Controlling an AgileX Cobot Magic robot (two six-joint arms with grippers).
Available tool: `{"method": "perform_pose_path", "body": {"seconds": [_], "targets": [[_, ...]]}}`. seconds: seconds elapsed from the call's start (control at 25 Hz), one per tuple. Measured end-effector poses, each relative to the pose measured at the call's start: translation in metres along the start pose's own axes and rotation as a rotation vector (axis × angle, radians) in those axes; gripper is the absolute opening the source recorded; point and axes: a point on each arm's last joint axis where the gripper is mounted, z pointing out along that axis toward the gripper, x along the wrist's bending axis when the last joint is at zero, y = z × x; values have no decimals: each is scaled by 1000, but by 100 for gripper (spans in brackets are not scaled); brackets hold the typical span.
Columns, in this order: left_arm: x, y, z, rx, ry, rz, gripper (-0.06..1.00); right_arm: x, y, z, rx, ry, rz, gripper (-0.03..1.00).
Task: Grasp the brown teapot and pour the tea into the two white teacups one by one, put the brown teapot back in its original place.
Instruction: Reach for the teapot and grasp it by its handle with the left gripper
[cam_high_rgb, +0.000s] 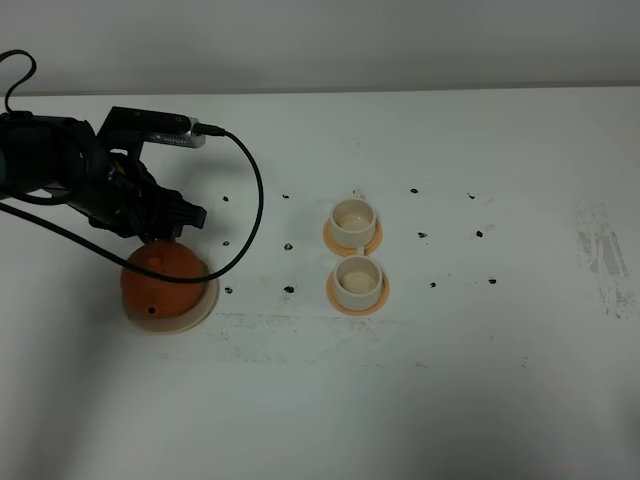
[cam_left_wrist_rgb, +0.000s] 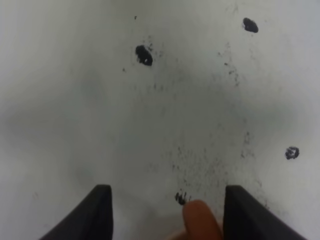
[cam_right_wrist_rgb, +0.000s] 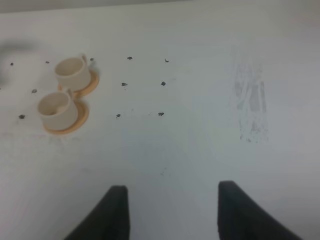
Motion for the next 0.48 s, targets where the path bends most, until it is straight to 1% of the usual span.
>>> {"method": "perform_pose_path", "body": {"seconds": [0.48], "targets": [[3,1,0,-10,17,106,51,0,0,0,0,0,0,43]]}}
